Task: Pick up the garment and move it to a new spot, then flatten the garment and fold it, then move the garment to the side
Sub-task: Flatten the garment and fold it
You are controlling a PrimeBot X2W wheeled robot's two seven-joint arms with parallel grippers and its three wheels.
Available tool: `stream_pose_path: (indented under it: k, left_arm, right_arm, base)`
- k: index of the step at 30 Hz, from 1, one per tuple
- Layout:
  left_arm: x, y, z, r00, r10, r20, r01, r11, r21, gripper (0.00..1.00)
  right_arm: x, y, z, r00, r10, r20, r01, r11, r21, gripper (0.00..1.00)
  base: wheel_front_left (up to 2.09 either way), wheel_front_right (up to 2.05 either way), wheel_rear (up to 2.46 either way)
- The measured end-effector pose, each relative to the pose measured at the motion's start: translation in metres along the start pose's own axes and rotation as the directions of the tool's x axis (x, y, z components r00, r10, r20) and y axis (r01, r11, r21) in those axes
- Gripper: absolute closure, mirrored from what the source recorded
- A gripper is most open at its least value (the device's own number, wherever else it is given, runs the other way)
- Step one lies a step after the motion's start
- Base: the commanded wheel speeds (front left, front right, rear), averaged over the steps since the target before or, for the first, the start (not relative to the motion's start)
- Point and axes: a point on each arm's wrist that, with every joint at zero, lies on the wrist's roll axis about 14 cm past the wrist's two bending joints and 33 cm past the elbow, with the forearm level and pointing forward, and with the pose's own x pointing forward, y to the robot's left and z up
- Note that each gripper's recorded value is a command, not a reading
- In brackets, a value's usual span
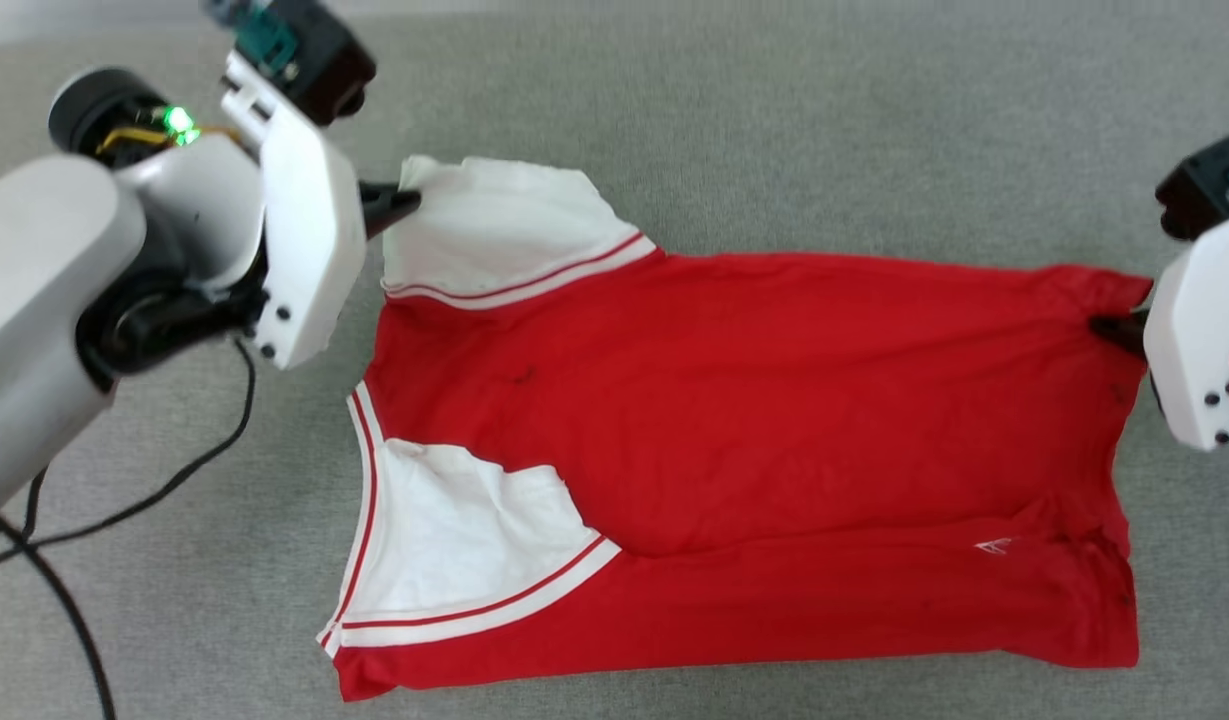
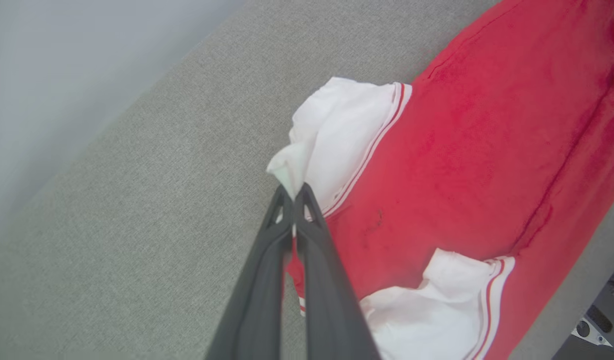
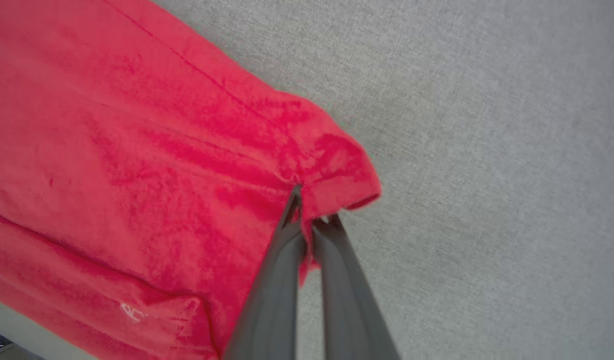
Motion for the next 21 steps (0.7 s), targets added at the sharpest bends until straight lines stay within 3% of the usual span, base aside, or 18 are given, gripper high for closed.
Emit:
stream_pose_path:
  k: [12, 21]
  left_arm:
    - [-0.050, -0.043, -0.049, 1.000, 0.005, 0.009, -0.005, 1.000, -0.023, 1.00]
    - [-0.058, -0.086, -0.118, 0.995, -0.050, -0.091, 0.037, 0.990, -0.134, 1.00]
  right_arm:
    - [-0.039, 0.023, -0.024, 0.994, 0.022, 0.104, -0.017, 0.999, -0.050, 1.00]
    - [-0.038, 0.046, -0.076, 0.996, 0.072, 0.052, -0.071, 0.997, -0.027, 1.00]
  base:
    - [0.00, 0.00, 0.00]
    - [0.00, 0.00, 0.00]
